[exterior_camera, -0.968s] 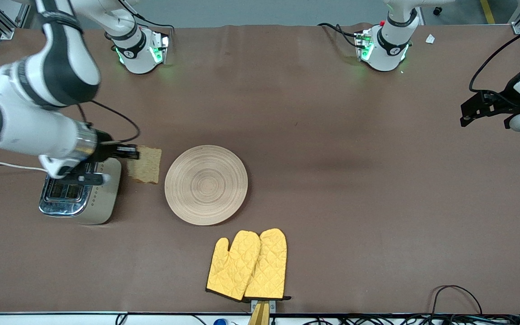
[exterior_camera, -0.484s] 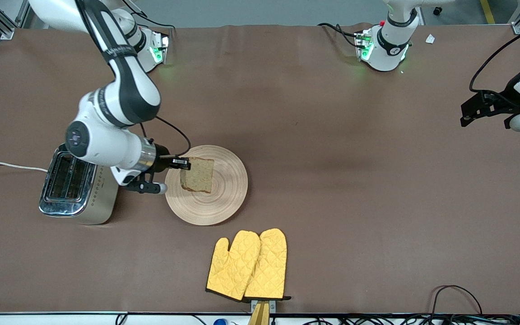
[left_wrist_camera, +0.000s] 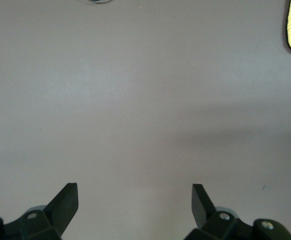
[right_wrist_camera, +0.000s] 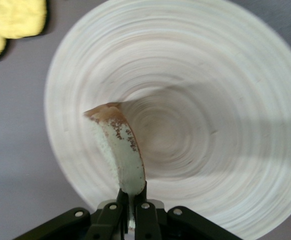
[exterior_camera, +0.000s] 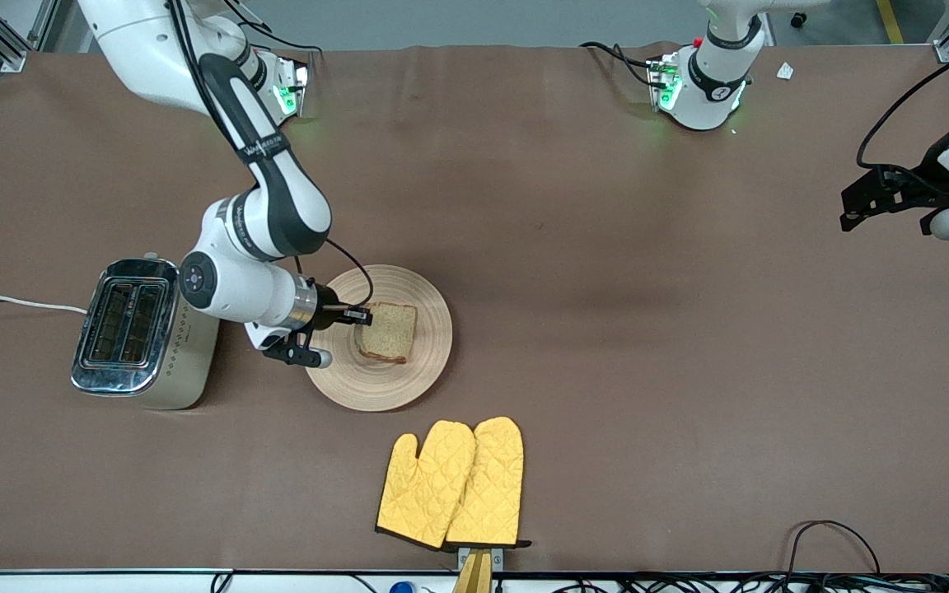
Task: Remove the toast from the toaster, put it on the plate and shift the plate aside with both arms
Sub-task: 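Lower the bread onto the wooden plate and open the right gripper, then withdraw the right gripper while the left gripper reaches toward the plate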
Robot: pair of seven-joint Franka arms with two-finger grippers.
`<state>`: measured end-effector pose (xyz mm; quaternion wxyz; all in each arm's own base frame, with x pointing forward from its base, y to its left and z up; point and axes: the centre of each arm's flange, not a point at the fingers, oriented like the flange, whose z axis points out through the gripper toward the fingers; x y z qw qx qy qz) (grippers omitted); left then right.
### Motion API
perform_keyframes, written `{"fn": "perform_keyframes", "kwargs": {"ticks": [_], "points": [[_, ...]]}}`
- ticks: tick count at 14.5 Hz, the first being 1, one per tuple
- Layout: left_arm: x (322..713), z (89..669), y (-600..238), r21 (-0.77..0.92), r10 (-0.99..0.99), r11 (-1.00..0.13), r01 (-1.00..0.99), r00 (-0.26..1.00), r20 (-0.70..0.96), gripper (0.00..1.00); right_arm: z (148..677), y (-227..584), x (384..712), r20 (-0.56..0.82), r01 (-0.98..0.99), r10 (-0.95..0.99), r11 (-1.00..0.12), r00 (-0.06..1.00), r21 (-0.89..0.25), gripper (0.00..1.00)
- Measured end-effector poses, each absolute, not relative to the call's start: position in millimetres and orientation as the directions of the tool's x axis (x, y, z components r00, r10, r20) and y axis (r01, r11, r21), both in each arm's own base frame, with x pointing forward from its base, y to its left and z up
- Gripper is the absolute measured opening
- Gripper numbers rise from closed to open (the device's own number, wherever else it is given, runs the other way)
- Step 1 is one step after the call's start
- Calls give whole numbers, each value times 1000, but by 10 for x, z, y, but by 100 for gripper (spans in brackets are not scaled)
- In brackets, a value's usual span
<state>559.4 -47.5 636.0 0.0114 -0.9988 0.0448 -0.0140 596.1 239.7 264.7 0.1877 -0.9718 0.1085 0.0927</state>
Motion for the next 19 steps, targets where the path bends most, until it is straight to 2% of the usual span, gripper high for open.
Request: {"fn": "perform_keyframes", "kwargs": {"ticks": [5,10,12,16,19], "points": [[5594,6360,-475,-24,-90,-996,-89,996,27,100,2259,1819,5966,-248,-242,-163,-912,955,-331,7],[5595,6359,-474,-24,-90,-996,-89,996,27,100,2159,1606,5917,-289,-265,-173,-908,942,-323,7],[5599,6351,-473,-24,-90,-996,-89,996,25,100,2155,1564,5914,-301,-273,-175,-906,937,-323,19],[5654,6247,-455,-22,-87,-996,-87,996,7,100,2187,1556,5883,-330,-273,-162,-906,930,-323,63],[5729,6101,-416,-20,-93,-995,-93,995,-19,100,2438,1380,5912,-339,-268,-151,-904,929,-333,91]]}}
